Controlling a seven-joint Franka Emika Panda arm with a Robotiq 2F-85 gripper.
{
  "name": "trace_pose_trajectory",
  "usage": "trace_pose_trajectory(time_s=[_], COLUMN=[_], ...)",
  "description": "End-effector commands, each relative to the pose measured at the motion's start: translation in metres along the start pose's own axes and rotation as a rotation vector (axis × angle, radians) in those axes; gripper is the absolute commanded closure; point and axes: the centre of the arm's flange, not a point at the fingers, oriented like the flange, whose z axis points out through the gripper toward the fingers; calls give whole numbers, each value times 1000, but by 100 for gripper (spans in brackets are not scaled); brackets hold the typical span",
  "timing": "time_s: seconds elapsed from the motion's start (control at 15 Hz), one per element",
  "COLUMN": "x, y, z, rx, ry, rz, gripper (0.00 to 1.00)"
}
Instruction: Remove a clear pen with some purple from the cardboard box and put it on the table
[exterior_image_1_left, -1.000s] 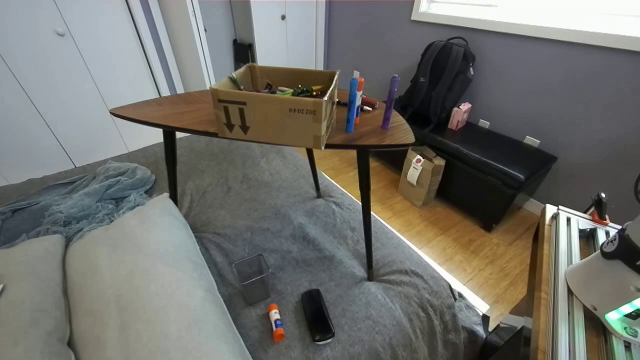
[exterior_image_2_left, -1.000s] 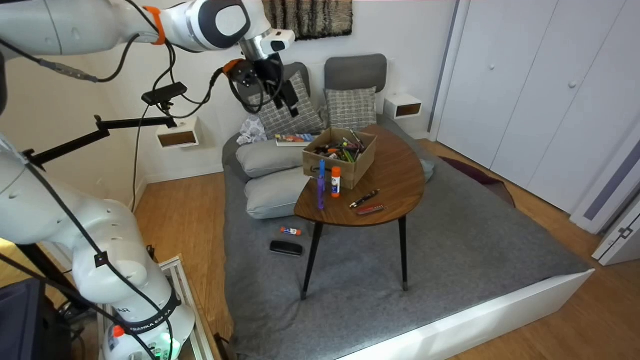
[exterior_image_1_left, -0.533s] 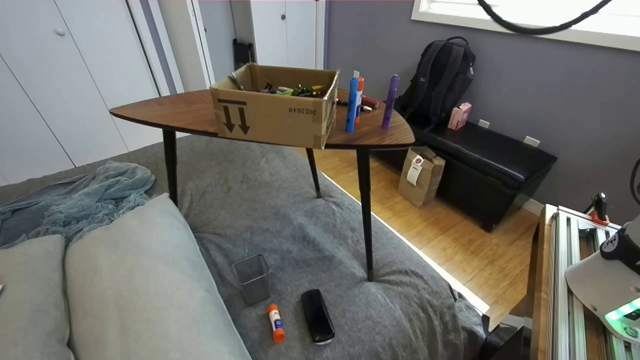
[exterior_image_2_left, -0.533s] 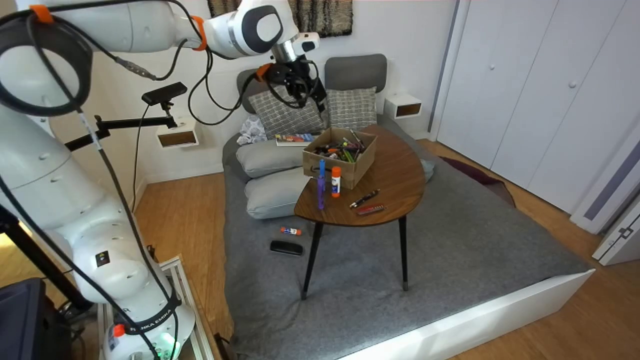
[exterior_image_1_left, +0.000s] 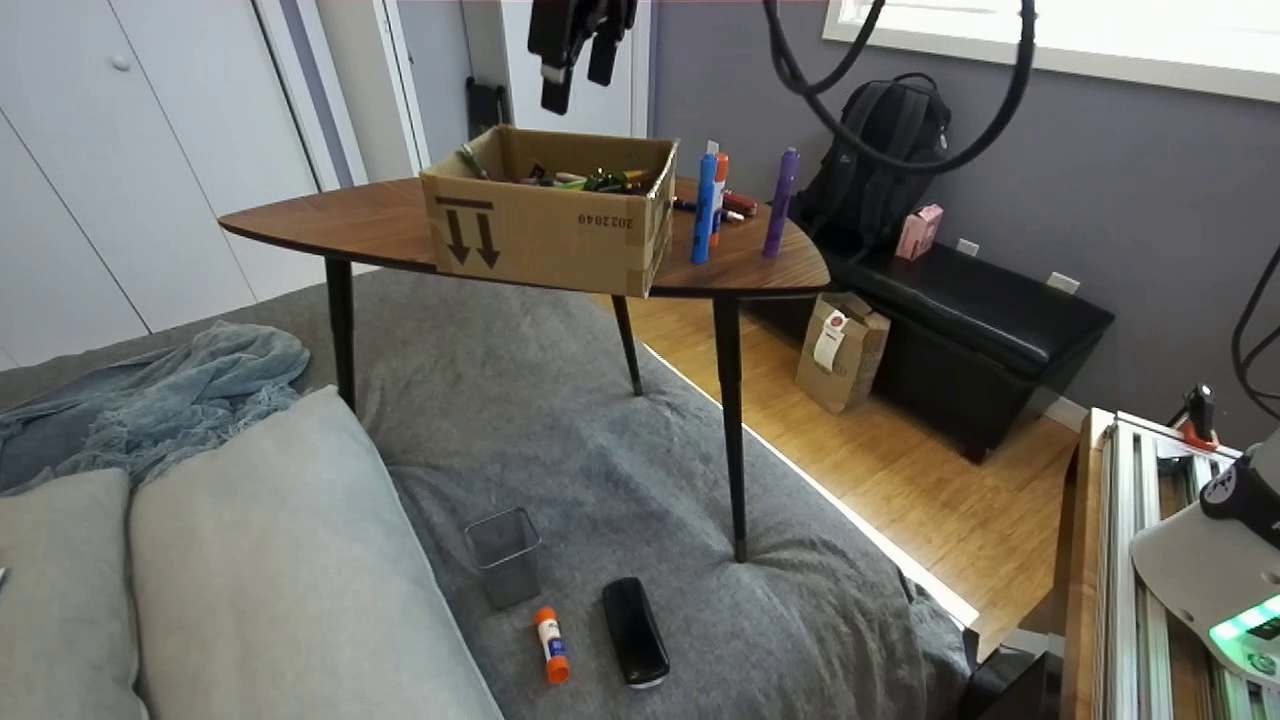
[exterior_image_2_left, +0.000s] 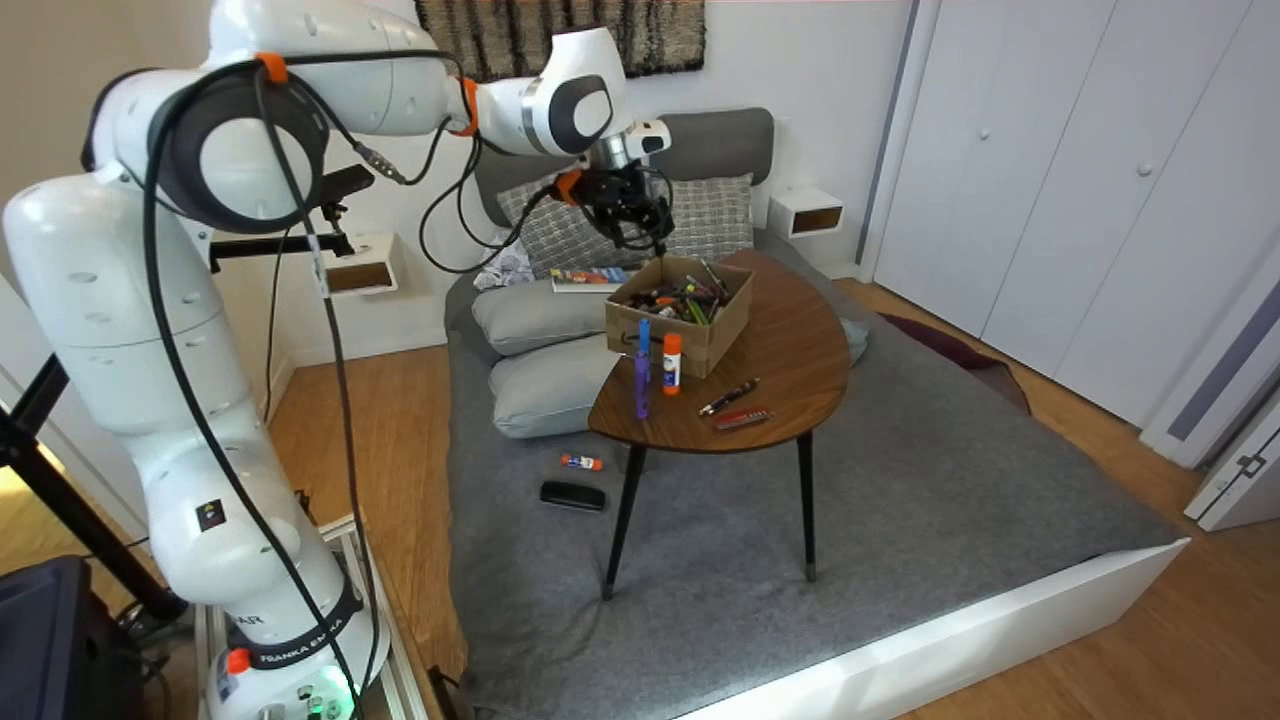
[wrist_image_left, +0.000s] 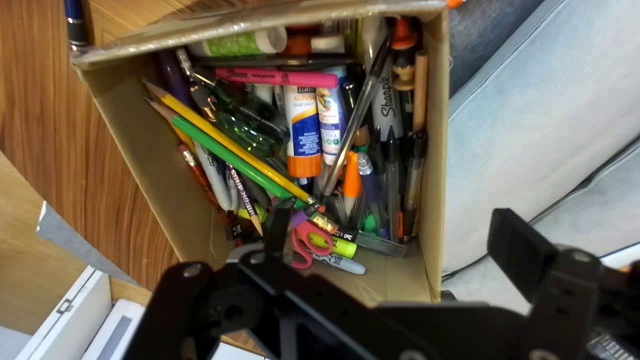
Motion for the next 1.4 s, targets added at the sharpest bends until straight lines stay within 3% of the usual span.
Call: trace_pose_trajectory(time_s=[0.0, 0.4, 0.73, 1.0, 1.2, 1.33], x=[5, 13, 19, 22, 27, 29], y=[1, 3, 17, 22, 19, 16], z=[8, 13, 33, 54, 68, 77], rx=[4, 9, 11, 63, 103, 126], ry=[6, 17, 33, 28, 43, 45], rz=[1, 0, -112, -182, -205, -210], gripper=[0, 0, 0, 0, 17, 37])
